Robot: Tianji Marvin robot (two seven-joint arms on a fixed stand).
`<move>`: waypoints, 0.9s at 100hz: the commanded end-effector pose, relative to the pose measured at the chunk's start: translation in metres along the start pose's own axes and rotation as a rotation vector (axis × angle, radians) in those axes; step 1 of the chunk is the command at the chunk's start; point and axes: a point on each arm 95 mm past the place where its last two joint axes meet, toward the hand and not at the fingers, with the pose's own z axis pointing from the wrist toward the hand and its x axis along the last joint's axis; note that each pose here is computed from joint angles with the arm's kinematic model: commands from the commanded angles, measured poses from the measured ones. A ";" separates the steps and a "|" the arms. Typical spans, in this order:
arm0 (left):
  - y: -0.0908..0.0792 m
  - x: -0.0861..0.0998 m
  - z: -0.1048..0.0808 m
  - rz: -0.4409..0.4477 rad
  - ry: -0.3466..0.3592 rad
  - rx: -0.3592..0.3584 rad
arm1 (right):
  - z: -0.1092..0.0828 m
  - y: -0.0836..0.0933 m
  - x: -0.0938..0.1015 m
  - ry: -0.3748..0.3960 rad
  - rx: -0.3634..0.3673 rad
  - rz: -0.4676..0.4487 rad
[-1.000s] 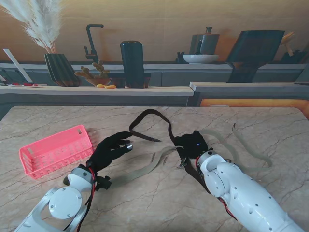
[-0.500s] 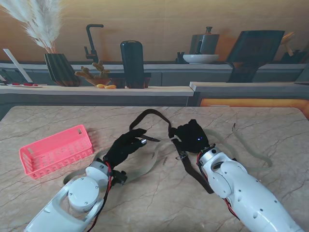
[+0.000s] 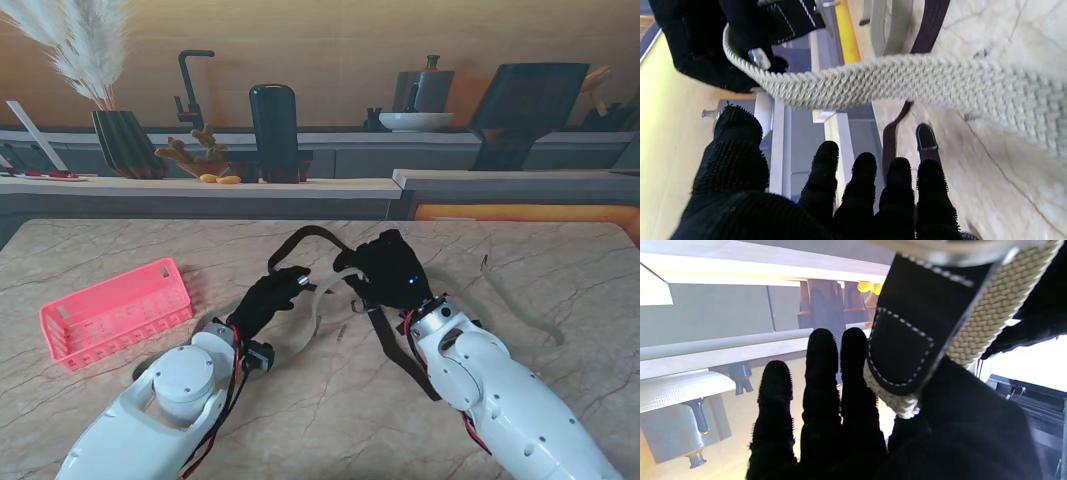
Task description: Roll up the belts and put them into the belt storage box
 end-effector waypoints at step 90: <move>0.016 -0.002 -0.009 -0.159 0.045 -0.228 | 0.007 -0.004 0.006 -0.015 0.021 0.066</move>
